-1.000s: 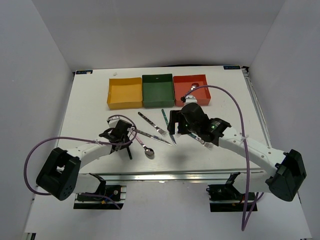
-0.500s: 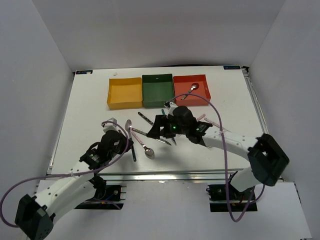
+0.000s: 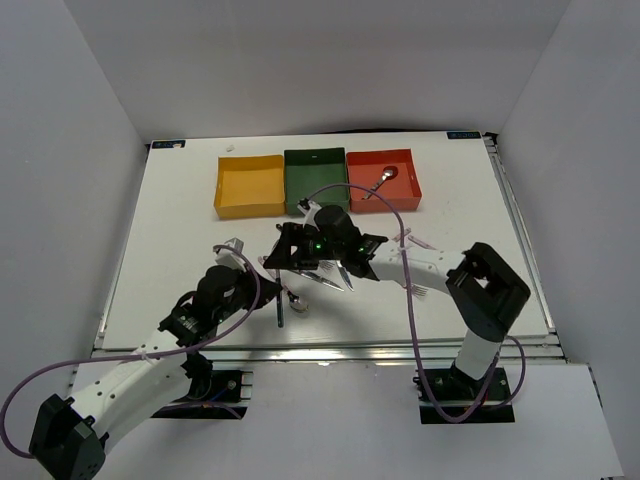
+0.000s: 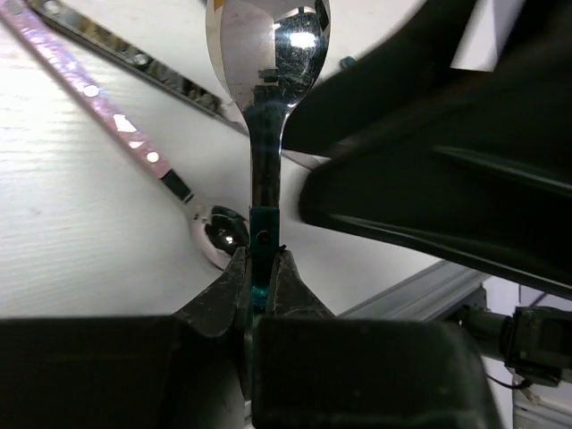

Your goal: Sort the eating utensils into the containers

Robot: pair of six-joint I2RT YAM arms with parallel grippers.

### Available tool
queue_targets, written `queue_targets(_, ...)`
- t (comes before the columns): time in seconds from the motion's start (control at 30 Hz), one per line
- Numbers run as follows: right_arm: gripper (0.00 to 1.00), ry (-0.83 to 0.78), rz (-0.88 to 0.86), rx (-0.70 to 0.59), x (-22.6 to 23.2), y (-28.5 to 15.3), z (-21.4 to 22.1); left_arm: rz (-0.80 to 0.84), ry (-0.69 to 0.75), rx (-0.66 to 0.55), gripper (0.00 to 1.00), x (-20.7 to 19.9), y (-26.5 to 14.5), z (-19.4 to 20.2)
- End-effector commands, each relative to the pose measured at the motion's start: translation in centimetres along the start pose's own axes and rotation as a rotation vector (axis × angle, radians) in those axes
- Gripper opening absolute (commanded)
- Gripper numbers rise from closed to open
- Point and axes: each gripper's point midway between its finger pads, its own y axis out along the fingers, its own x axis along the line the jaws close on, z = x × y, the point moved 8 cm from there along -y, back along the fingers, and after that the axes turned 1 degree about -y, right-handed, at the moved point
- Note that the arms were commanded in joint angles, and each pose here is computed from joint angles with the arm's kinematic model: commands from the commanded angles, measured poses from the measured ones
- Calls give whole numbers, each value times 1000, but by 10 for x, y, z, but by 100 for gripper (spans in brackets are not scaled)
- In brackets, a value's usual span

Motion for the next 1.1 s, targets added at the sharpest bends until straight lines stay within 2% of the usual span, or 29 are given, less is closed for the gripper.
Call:
queue_targets(0.0, 76, -3, -4, 16, -2, 15, -1, 127, 20, -15, 0, -21, -1, -9)
queue_targets(0.07, 72, -20, 18, 49, -6, 22, 3, 151, 24, -15, 0, -24, 0, -10)
queue_targets(0.1, 54, -37, 19, 45, 0, 23, -1, 152, 25, -14, 0, -25, 1, -11)
queue_targets(0.17, 26, -56, -3, 31, 6, 21, -4, 150, 33, -19, 2, -26, 1, -12)
queue_targets(0.2, 0, -67, -2, 11, 7, 19, -7, 136, 35, -15, 11, -25, 1, -12)
queue_targets(0.23, 0, -88, 23, -1, 8, 15, -10, 116, 36, -30, 25, -24, 1, -15)
queue_targets(0.27, 0, -99, 52, -18, 6, 12, -15, 106, 38, -46, 59, -27, -1, -20)
queue_targets(0.3, 0, -112, 85, -55, 7, 9, -27, 62, 37, -38, 80, -23, -4, -19)
queue_targets(0.33, 0, -101, 136, -70, -4, 0, -40, 3, 42, -85, 94, -20, -5, -26)
queue_targets(0.37, 0, -85, 163, -94, -10, -6, -51, -35, 48, -97, 98, -19, -9, -30)
queue_targets(0.43, 0, -44, 231, -178, -24, -25, -80, -143, 68, -102, 98, -19, -22, -40)
queue_targets(0.5, 0, 43, 397, -295, -62, -52, -115, -255, 104, -120, 98, -17, -35, -52)
queue_targets(0.6, 0, 132, 632, -478, -103, -89, -174, -221, 115, -103, 98, -26, -41, -55)
queue_targets(0.73, 0, 199, 758, -621, -154, -116, -256, -187, 130, -82, 98, -33, -44, -57)
queue_targets(0.8, 0, 212, 841, -628, -175, -119, -272, -200, 137, -65, 98, -31, -44, -55)
queue_targets(0.83, 0, 225, 872, -614, -200, -113, -276, -200, 138, -56, 98, -30, -43, -54)
queue_targets(0.87, 0, 217, 858, -648, -198, -117, -292, -196, 140, -47, 98, -30, -42, -52)
queue_targets(0.93, 0, 224, 873, -617, -225, -109, -295, -179, 140, -31, 98, -30, -41, -49)
queue_targets(1.07, 0, 212, 891, -599, -243, -100, -297, -174, 142, -31, 98, -31, -42, -50)
